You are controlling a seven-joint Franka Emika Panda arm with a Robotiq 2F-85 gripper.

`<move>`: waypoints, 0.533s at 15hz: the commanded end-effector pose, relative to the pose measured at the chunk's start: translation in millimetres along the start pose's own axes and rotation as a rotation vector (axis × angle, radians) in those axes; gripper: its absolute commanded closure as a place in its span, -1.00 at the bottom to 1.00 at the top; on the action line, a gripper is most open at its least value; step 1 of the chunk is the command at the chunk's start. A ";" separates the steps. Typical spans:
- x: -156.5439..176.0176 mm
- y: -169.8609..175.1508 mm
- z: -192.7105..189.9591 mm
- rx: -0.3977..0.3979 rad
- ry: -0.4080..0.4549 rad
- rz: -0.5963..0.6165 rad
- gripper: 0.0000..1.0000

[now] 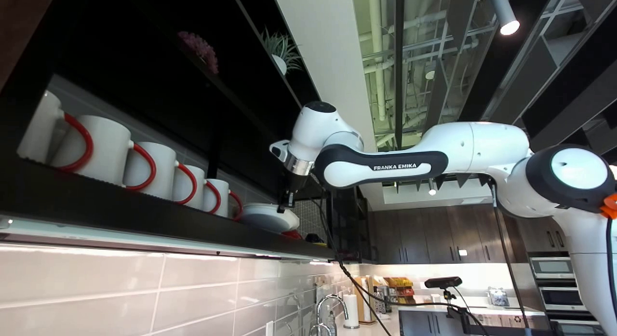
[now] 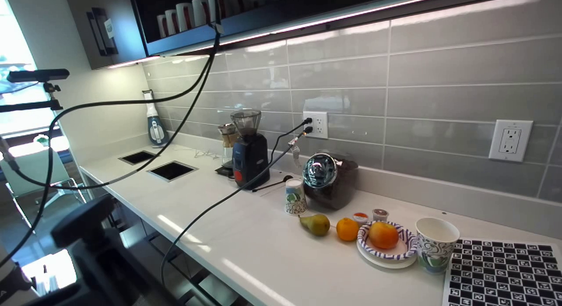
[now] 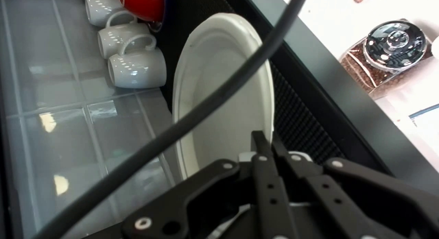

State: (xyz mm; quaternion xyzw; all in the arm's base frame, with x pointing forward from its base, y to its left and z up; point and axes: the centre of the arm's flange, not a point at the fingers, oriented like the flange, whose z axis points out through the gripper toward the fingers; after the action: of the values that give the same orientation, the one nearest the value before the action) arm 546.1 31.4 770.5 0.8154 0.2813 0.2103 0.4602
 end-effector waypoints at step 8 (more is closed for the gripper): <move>2.0 12.3 15.8 -0.001 0.097 -0.130 0.98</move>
State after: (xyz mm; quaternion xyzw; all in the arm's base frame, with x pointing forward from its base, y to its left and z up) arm 555.8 24.9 769.1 0.7944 0.3365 0.2149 0.4578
